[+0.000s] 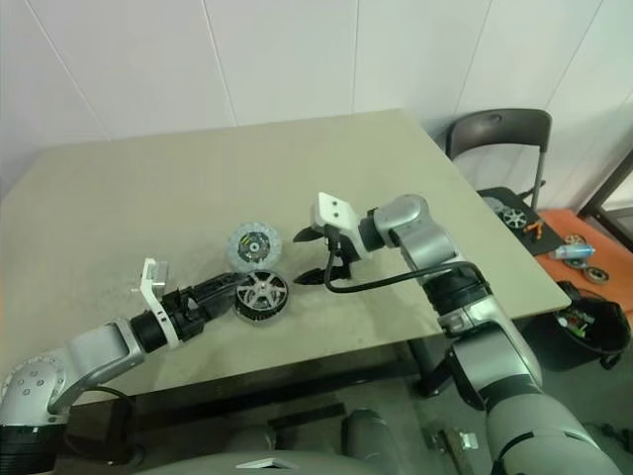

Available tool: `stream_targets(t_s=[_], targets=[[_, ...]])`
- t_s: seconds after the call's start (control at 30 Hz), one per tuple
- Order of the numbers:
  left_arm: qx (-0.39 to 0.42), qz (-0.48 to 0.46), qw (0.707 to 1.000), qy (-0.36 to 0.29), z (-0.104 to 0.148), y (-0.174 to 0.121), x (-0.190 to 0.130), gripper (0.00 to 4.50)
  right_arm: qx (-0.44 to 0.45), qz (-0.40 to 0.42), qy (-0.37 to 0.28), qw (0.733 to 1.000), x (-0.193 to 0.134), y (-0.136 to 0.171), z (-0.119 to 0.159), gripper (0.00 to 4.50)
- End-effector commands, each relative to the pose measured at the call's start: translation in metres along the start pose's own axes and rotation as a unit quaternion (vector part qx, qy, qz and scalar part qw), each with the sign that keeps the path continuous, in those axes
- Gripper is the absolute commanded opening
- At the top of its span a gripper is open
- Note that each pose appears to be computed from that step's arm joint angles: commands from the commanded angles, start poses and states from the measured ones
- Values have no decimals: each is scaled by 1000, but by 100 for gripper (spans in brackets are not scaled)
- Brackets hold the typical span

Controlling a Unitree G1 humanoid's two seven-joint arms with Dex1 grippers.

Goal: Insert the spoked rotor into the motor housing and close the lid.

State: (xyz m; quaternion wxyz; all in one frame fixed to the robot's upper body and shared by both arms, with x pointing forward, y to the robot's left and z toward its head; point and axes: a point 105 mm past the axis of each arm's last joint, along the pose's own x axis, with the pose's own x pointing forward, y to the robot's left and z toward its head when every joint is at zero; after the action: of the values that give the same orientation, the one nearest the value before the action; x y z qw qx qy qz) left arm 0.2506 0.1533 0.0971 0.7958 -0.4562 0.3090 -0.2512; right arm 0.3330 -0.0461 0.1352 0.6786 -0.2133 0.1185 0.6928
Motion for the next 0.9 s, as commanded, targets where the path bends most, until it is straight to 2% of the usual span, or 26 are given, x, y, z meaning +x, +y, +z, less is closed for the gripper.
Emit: stream_targets(t_s=[0.03,0.27,0.43,0.5,0.6,0.67,0.73,0.77,0.9], targets=[[45,-5,999,-12,11,-19,1,448,-32,-1,-22,999,-2,-1,20,450],[191,80,978,32,16,-17,0,448,-32,1,-22,999,-1,-1,20,450],[209,76,974,47,13,-25,4,448,-32,1,-19,999,0,0,18,450],[262,99,958,64,12,-21,3,448,-32,1,-19,999,1,0,18,450],[308,106,944,44,25,-26,-1,448,-29,1,-23,999,1,1,18,450],[408,129,904,15,43,-27,-12,448,-18,6,-40,999,4,3,21,450],[498,153,854,-3,61,-26,-28,450,3,6,-66,998,8,5,27,410],[521,148,841,-8,65,-26,-33,450,11,5,-74,997,10,5,29,391],[576,137,803,-66,89,-23,-68,450,28,4,-89,996,30,9,31,255]])
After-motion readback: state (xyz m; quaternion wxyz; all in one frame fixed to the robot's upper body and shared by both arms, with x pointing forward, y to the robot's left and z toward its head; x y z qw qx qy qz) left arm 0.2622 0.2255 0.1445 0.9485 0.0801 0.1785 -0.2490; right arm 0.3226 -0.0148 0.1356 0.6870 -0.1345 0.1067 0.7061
